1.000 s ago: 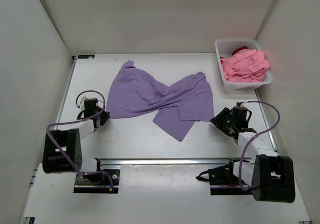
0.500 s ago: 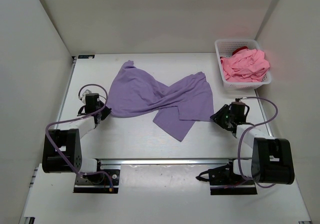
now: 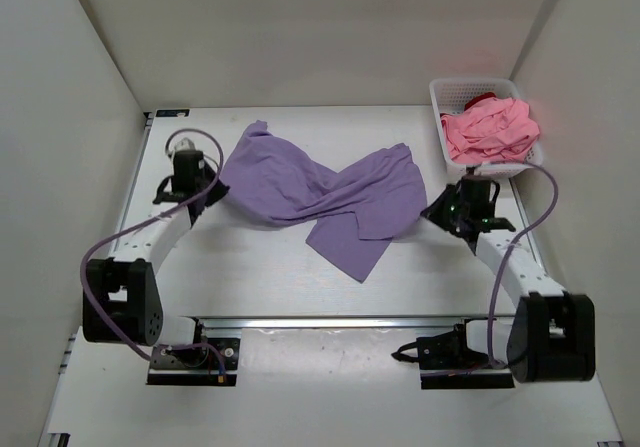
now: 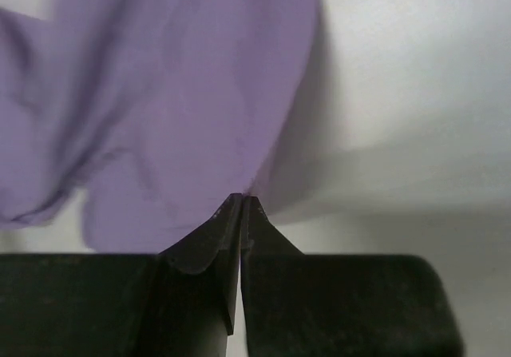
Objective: Fold and stack the t-shirts
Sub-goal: Flatten out the tshirt
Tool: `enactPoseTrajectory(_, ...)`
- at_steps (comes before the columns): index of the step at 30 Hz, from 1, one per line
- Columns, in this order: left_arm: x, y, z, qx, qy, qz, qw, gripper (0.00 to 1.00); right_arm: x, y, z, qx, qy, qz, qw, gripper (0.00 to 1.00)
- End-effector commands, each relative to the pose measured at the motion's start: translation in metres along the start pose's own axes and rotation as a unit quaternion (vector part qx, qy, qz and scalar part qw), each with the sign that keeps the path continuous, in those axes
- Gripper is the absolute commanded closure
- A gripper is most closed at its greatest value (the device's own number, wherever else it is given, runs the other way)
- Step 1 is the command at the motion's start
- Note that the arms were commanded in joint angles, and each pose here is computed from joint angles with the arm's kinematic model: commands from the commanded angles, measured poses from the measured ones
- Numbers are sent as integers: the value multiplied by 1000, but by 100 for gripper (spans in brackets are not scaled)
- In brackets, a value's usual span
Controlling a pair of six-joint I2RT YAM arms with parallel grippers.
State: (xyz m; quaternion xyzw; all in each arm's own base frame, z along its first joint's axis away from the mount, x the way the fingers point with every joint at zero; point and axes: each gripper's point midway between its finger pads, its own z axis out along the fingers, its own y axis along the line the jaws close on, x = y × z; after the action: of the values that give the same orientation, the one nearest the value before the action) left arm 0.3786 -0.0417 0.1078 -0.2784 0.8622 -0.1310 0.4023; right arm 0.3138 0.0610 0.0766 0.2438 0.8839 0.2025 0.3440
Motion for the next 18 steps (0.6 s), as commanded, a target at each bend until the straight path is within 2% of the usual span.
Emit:
enactPoseTrajectory(1,-88,-73,-59,77,-78,62,992,100,-87,75,-84,-61,-136,-92,985,100)
enactPoseTrajectory(2,-98,-78,-66,83,-82,65,991,100,-112,98,-108,-77,-167,-103,978,100)
enactPoseTrajectory(3,-127,-96,-88,107,-108,63,986,100,-119,99,-124,-64,-176,-121,975,100)
enactPoseTrajectory(5,-163,-117,-127,141,-139,61,978,100,-159,140,-188,-92,-232,-145,958,100)
enactPoseTrajectory(6,-183,-132,-149,165,-165,62,970,100,-183,166,-228,-114,-276,-164,940,100)
enactPoseTrajectory(7,-201,-150,-178,199,-186,58,960,100,-189,170,-236,-101,-277,-178,939,100)
enactPoseTrajectory(9,-230,-155,-213,219,-220,48,949,100,-216,218,-313,-137,-346,-204,906,100)
enactPoseTrajectory(11,-247,-162,-246,233,-241,48,941,100,-227,243,-353,-134,-378,-220,889,100)
enactPoseTrajectory(12,-259,-169,-264,239,-263,53,933,100,-227,259,-350,-127,-377,-235,887,100)
enactPoseTrajectory(13,-266,-173,-282,239,-281,54,928,100,-225,279,-398,-149,-422,-235,863,100)
enactPoseTrajectory(14,-273,-179,-300,253,-296,54,920,100,-214,294,-425,-164,-448,-237,846,100)
enactPoseTrajectory(15,-276,-180,-307,251,-304,54,917,100,-217,309,-449,-187,-484,-203,830,100)
enactPoseTrajectory(16,-280,-183,-314,251,-310,57,915,100,-174,303,-443,-132,-461,-310,821,100)
enactPoseTrajectory(17,-280,-186,-320,256,-314,62,912,100,-175,302,-498,-294,-439,-93,844,100)
enactPoseTrajectory(18,-284,-186,-322,256,-319,56,911,100,-184,283,-503,-261,-471,-200,819,100)
